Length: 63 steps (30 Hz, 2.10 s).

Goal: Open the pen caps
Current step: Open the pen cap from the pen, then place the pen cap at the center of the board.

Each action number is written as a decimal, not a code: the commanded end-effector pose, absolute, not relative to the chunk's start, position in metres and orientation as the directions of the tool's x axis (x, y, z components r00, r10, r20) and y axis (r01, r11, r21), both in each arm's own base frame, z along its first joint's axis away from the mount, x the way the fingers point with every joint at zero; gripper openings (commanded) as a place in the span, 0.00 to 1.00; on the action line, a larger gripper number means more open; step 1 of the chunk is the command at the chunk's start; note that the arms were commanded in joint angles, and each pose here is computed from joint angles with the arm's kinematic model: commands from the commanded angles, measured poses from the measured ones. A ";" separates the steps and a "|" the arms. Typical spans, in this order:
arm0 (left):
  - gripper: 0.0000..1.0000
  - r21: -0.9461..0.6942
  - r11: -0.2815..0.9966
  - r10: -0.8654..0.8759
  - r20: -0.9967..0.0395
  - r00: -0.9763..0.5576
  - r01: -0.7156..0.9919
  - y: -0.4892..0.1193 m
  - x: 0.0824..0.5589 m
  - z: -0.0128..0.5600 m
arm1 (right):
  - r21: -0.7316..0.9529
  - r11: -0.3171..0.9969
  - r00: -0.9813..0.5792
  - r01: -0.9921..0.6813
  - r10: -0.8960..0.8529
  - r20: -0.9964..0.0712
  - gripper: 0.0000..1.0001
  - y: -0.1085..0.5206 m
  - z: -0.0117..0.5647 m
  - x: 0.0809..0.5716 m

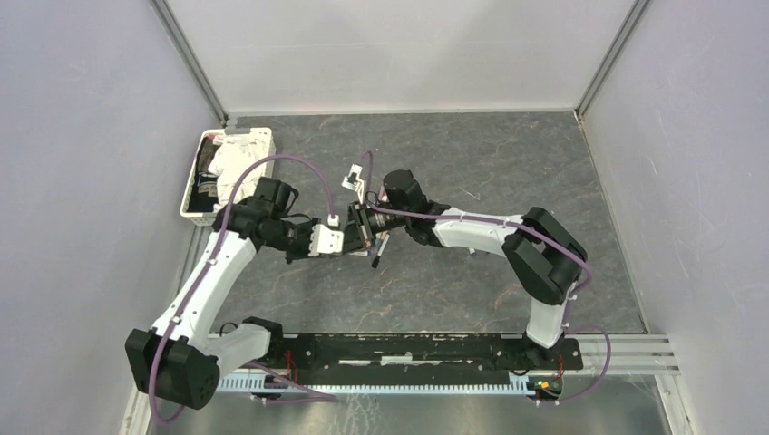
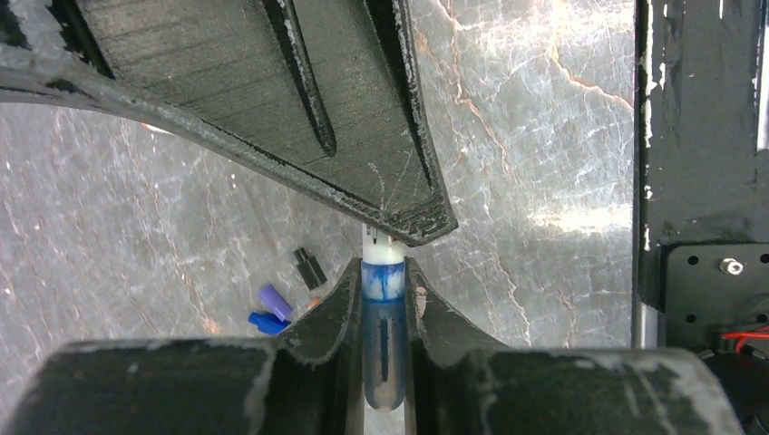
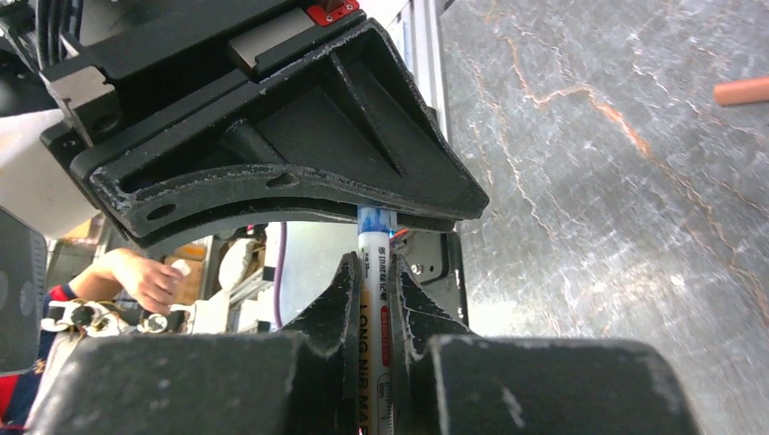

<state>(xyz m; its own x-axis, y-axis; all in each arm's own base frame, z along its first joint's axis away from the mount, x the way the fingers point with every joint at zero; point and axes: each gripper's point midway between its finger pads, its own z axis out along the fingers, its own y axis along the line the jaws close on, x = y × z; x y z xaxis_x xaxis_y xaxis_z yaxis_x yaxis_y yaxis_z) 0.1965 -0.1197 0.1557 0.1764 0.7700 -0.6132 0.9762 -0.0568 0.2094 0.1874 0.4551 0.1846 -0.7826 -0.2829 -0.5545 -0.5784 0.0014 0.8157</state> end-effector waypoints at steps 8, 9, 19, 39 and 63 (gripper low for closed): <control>0.02 0.333 -0.061 0.906 -0.378 0.192 0.941 -0.069 0.240 0.136 | 0.765 0.210 -0.782 -0.609 -0.319 -0.536 0.00 0.352 0.122 0.175; 0.02 0.339 -0.061 0.910 -0.367 0.192 0.939 -0.066 0.242 0.135 | 0.759 0.228 -0.783 -0.610 -0.316 -0.535 0.00 0.346 0.118 0.175; 0.02 0.334 0.055 0.893 -0.437 0.103 0.941 -0.067 0.261 0.121 | 0.622 0.439 -0.753 -0.648 -0.248 -0.609 0.00 0.305 0.108 0.208; 0.17 0.171 0.348 0.832 -0.510 -0.219 0.922 -0.075 0.309 0.033 | 0.027 0.984 -0.529 -0.178 -0.072 -0.845 0.00 0.158 0.092 0.305; 0.81 0.058 0.485 0.697 -0.628 -0.346 0.872 -0.091 0.310 0.140 | -0.040 0.999 -0.538 -0.024 -0.046 -0.841 0.00 0.112 0.069 0.327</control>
